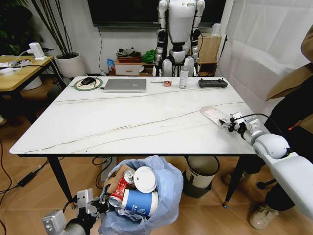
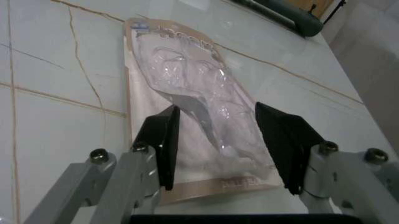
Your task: Pick up the trash bin and place the trash from the table into it.
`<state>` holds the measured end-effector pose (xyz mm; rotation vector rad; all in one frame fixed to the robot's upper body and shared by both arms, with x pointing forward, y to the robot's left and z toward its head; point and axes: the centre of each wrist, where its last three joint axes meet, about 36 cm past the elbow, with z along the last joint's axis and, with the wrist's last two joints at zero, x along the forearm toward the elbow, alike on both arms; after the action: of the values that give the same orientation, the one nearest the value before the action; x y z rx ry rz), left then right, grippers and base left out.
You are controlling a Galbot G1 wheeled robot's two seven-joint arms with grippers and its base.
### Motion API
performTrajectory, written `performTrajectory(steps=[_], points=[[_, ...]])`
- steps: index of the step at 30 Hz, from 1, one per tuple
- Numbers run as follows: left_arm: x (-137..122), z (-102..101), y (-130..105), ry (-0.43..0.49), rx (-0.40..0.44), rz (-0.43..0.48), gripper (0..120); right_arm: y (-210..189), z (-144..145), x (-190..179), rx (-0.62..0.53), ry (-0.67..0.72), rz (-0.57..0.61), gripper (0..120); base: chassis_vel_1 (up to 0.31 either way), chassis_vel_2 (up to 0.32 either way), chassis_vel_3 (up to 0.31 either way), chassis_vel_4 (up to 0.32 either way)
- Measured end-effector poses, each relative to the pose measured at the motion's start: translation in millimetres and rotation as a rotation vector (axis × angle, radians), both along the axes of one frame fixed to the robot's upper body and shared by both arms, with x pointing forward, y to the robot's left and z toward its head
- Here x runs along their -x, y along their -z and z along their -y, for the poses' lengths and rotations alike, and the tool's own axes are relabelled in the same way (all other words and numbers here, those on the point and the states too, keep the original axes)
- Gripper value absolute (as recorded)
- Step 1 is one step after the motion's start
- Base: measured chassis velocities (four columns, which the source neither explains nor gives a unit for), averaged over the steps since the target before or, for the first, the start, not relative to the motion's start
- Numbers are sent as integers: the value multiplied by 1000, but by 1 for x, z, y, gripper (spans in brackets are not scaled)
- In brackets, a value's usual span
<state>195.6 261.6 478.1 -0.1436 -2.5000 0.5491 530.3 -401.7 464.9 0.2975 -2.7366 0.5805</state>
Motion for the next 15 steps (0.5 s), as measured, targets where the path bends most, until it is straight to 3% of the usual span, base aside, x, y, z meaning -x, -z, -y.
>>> performTrajectory(steps=[10, 15], points=[[-1, -1, 1, 1, 1, 0, 0, 5, -2, 2, -11, -10, -7, 6, 0, 0, 0, 0], [-1, -1, 1, 2, -2, -2, 0, 3, -6, 8, -51, -29, -4, 0, 0, 0, 0, 0]])
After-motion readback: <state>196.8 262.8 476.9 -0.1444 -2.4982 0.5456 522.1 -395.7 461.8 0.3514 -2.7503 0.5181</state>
